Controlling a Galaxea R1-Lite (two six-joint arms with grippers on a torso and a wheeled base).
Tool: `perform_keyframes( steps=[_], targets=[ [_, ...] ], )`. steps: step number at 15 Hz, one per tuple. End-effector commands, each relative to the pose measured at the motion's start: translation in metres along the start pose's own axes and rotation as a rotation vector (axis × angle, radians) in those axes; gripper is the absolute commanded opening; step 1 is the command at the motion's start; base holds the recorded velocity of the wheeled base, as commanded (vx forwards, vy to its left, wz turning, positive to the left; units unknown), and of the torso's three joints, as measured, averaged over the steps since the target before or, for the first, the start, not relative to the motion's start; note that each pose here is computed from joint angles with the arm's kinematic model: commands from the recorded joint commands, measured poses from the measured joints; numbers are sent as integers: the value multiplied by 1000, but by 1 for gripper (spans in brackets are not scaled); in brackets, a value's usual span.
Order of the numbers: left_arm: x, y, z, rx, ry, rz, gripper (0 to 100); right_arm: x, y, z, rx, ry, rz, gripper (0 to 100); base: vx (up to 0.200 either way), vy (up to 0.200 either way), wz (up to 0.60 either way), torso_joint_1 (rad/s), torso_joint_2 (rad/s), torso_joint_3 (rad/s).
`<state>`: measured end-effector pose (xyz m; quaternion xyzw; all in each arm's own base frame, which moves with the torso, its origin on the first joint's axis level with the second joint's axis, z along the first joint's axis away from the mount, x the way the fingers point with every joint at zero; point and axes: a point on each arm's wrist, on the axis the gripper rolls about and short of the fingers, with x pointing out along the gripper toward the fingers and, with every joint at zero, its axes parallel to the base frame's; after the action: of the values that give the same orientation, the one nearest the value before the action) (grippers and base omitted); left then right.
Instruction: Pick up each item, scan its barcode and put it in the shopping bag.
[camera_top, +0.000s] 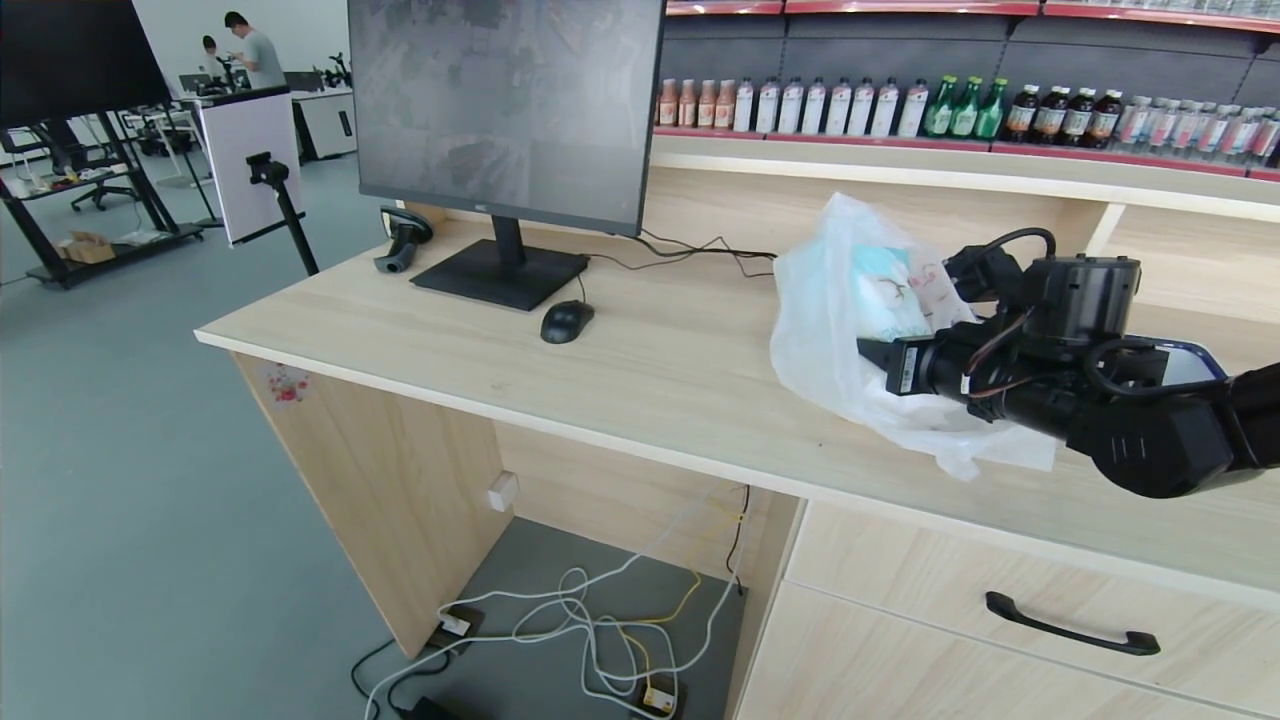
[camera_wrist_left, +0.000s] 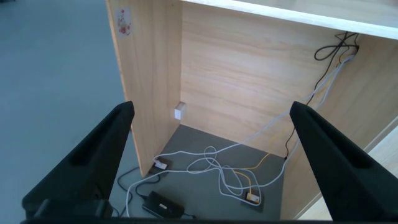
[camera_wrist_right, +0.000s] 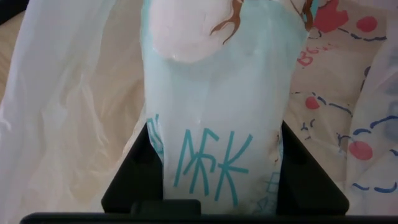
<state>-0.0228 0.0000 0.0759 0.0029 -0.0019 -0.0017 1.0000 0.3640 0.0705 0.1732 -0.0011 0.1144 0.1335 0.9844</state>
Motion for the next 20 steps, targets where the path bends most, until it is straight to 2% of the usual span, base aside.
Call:
perform_keyframes(
  steps=[1,3,6,8,9,12,13,15,17,19,20],
  targets=[
    [0,0,0,0,-1,0,100,1,1,-17,5,31,5,100,0,0,0,0,0,0],
    [0,0,0,0,-1,0,100,3,1,-19,3,14,5,100,0,0,0,0,0,0],
    [0,0,0,-1,-1,0,100,4,1,-6,6,-38,9,100,0,0,0,0,0,0],
    [0,0,0,-1,-1,0,100,-2,2,16,19,-109,31,100,0,0,0,0,0,0],
    [0,0,0,-1,-1,0,100,-11,3,27,13,-180,39,100,0,0,0,0,0,0],
    [0,0,0,-1,-1,0,100,-36,8,38,-1,-317,52,100,0,0,0,0,0,0],
    [0,0,0,-1,-1,0,100,-41,9,40,-3,-334,52,100,0,0,0,0,0,0],
    [0,0,0,-1,-1,0,100,-67,12,48,-15,-444,57,100,0,0,0,0,0,0],
    [0,0,0,-1,1,0,100,-85,17,44,-44,-553,64,100,0,0,0,0,0,0],
    [0,0,0,-1,2,0,100,-96,18,34,-134,-663,40,100,0,0,0,0,0,0],
    [0,0,0,-1,2,0,100,-104,22,21,-157,-678,49,100,0,0,0,0,0,0]
  ],
)
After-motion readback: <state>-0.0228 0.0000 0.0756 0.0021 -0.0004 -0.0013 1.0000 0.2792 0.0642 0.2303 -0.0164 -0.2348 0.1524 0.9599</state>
